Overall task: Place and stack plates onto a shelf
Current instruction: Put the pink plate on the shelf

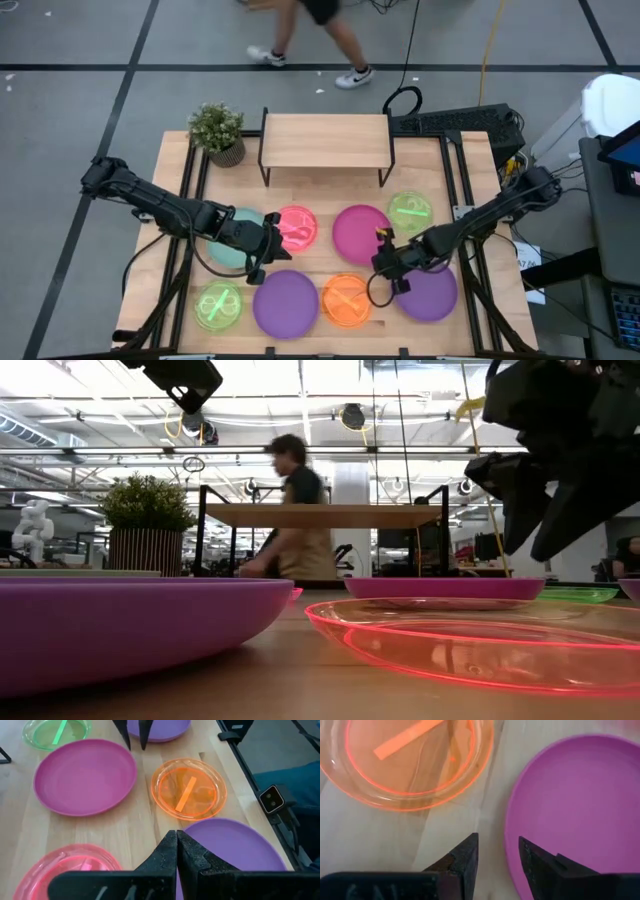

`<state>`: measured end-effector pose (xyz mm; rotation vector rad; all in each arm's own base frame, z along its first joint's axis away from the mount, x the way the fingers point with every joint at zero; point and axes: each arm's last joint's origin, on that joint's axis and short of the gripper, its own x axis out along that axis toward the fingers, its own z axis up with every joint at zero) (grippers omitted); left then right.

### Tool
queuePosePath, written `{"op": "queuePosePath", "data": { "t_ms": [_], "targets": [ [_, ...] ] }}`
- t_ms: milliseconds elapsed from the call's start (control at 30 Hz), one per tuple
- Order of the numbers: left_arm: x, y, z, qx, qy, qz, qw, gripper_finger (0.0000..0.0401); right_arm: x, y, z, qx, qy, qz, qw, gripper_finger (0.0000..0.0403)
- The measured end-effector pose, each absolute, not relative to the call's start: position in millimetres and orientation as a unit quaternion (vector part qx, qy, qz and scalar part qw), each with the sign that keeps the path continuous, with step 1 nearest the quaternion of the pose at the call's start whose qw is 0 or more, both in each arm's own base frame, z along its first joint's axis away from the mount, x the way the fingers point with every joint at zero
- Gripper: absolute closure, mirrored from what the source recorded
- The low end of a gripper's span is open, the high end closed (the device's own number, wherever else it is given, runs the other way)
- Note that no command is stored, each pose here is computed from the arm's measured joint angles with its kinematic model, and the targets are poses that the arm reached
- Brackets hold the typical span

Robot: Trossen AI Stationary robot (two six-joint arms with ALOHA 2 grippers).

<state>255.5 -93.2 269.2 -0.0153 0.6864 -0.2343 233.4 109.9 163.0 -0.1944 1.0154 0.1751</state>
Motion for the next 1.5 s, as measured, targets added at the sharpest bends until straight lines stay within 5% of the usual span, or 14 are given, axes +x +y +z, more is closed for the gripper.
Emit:
{"op": "queuePosePath", "data": {
  "t_ms": [533, 1000, 1500],
  "targets": [
    [255.5, -93.2, 269.1, -0.007, 0.336, -0.114, 0.935, 0.04, 235.7, 109.3, 145.6, -0.129, 0.515, 0.074, 0.844, 0.0281],
    [258.1, -94.2, 272.7, 0.0, 0.313, -0.121, 0.942, 0.04, 219.6, 101.5, 120.7, -0.14, 0.503, 0.075, 0.85, 0.0382],
    [258.1, -94.2, 272.6, 0.012, 0.311, -0.125, 0.942, 0.04, 231.7, 107.7, 134.9, -0.157, 0.481, 0.088, 0.858, 0.0391]
  ]
}}
